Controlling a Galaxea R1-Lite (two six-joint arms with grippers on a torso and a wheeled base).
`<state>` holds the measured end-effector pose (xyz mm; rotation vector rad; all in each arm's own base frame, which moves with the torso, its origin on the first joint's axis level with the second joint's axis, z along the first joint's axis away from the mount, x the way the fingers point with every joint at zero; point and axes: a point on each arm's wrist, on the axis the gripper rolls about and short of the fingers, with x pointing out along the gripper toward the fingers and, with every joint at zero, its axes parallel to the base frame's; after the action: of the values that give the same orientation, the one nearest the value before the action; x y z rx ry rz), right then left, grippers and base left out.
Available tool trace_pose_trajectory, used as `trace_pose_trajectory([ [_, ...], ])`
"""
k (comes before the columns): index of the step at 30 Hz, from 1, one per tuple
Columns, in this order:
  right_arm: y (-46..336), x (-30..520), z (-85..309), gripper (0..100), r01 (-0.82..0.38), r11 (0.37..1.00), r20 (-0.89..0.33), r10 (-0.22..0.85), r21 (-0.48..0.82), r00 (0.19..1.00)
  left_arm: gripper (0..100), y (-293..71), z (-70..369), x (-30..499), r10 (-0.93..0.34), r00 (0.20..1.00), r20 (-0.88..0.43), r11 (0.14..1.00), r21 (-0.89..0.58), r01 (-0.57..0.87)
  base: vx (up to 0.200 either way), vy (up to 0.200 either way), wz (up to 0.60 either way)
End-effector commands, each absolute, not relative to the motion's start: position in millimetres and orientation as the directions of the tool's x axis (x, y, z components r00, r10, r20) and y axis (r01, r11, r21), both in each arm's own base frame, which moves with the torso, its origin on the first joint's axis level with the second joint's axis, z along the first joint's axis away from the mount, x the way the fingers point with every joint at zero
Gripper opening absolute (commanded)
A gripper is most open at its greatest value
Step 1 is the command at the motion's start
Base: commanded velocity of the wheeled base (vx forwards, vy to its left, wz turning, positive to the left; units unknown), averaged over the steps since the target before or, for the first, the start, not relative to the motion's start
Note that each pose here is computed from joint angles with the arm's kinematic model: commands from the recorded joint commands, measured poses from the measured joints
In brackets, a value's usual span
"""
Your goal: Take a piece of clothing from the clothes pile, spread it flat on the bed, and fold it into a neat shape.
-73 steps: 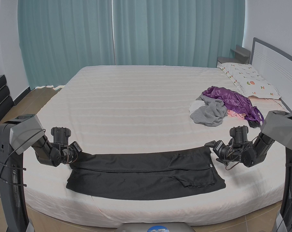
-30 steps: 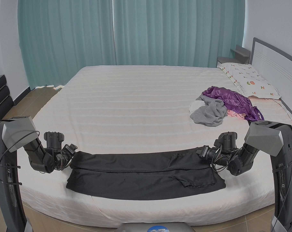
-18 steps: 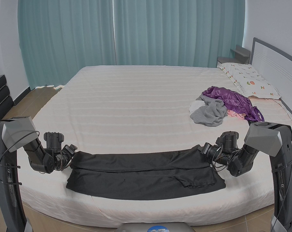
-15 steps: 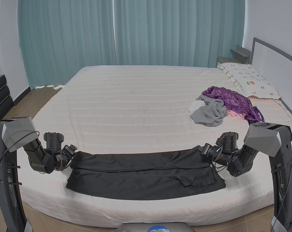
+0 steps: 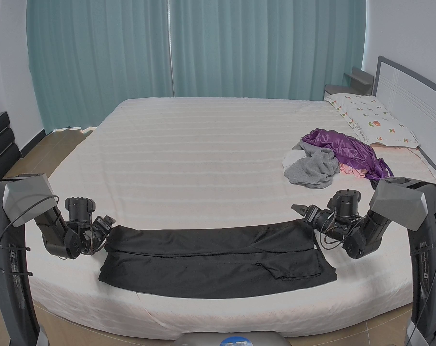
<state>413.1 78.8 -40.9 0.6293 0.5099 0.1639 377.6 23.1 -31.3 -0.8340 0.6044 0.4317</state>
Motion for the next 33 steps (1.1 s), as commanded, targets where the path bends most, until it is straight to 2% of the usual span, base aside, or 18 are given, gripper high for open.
trace_pose_trajectory([
  [1, 103.0, 409.0, 7.5, 100, -0.082, 0.809, -0.336, 0.332, 0.582, 0.881, 100, 24.3, -29.3, 376.6, 0.122, 0.753, -0.647, 0.598, -0.558, -0.576, 0.000, 0.000, 0.00],
  [5, 131.7, 403.2, 6.4, 100, -0.135, 0.865, -0.443, 0.375, 0.483, 0.814, 100, 26.6, -28.6, 376.6, 0.125, 0.754, -0.644, 0.593, -0.561, -0.577, 0.000, 0.000, 0.00],
  [17, 181.8, 410.7, -36.6, 100, -0.260, 0.914, -0.513, 0.392, 0.312, 0.763, 100, 26.6, -28.6, 376.6, 0.125, 0.754, -0.644, 0.595, -0.560, -0.577, 0.000, 0.000, 0.00],
  [27, 191.5, 416.9, -50.8, 100, -0.314, 0.931, -0.561, 0.364, 0.188, 0.744, 100, 26.6, -29.2, 376.6, 0.125, 0.753, -0.646, 0.597, -0.558, -0.577, 0.000, 0.000, 0.00],
  [33, 192.7, 423.4, -49.7, 100, -0.318, 0.933, -0.563, 0.354, 0.165, 0.747, 100, 26.6, -29.7, 376.5, 0.125, 0.752, -0.647, 0.597, -0.557, -0.578, 0.000, 0.000, 0.00],
])
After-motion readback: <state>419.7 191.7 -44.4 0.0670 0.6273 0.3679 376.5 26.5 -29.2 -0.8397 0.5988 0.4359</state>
